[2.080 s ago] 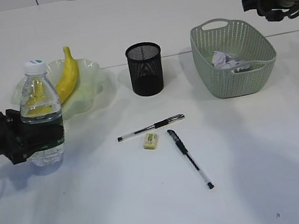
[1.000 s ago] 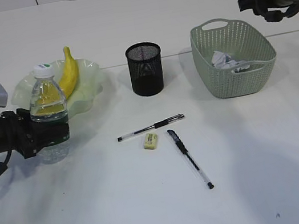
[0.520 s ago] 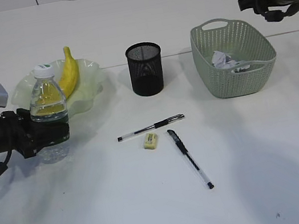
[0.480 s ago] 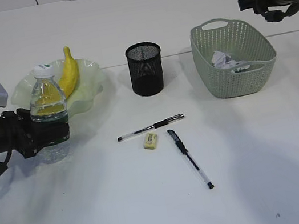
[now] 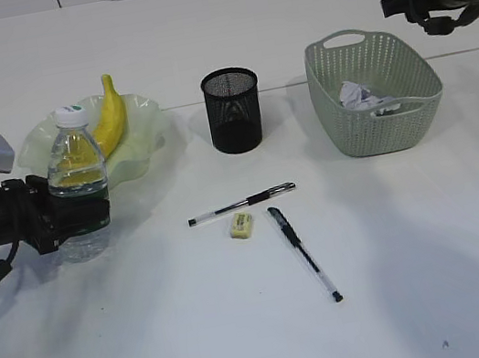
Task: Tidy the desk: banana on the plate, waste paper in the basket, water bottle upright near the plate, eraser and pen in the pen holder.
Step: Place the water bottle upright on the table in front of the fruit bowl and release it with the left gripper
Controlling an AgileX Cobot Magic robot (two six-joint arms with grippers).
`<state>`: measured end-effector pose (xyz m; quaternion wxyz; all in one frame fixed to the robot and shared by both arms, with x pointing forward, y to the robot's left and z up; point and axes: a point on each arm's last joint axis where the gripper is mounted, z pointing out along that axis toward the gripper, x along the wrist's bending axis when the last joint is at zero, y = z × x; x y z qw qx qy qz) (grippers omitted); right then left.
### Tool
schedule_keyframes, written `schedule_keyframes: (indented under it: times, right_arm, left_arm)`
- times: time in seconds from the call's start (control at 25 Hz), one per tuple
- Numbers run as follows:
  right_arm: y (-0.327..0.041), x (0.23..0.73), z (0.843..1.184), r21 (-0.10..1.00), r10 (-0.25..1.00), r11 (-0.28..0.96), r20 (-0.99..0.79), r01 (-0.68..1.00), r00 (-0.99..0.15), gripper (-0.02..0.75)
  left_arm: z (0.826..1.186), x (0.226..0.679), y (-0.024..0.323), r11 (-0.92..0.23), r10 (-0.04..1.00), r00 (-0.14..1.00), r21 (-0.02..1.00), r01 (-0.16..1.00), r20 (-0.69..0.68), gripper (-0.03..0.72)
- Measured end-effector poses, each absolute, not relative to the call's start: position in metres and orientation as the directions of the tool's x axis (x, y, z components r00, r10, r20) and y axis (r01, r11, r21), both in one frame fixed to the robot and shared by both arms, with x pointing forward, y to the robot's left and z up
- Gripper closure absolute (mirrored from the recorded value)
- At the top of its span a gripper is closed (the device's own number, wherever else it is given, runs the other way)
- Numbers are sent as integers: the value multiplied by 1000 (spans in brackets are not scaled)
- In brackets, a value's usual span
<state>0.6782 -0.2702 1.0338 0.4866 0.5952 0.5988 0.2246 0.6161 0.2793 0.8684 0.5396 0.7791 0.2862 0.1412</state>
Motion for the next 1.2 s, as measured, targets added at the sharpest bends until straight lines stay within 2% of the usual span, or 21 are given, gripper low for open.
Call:
schedule_keyframes:
  times: [0.64, 1.2]
  right_arm:
    - [-270, 678, 1034, 847, 928, 206, -328, 491, 177, 242]
    - [-270, 679, 1034, 847, 929, 209, -328, 489, 173, 242]
  left_arm:
    - [868, 616, 280, -260, 602, 794, 919, 295, -85, 312]
    - [874, 614, 275, -299, 515, 855, 948, 109, 64, 312]
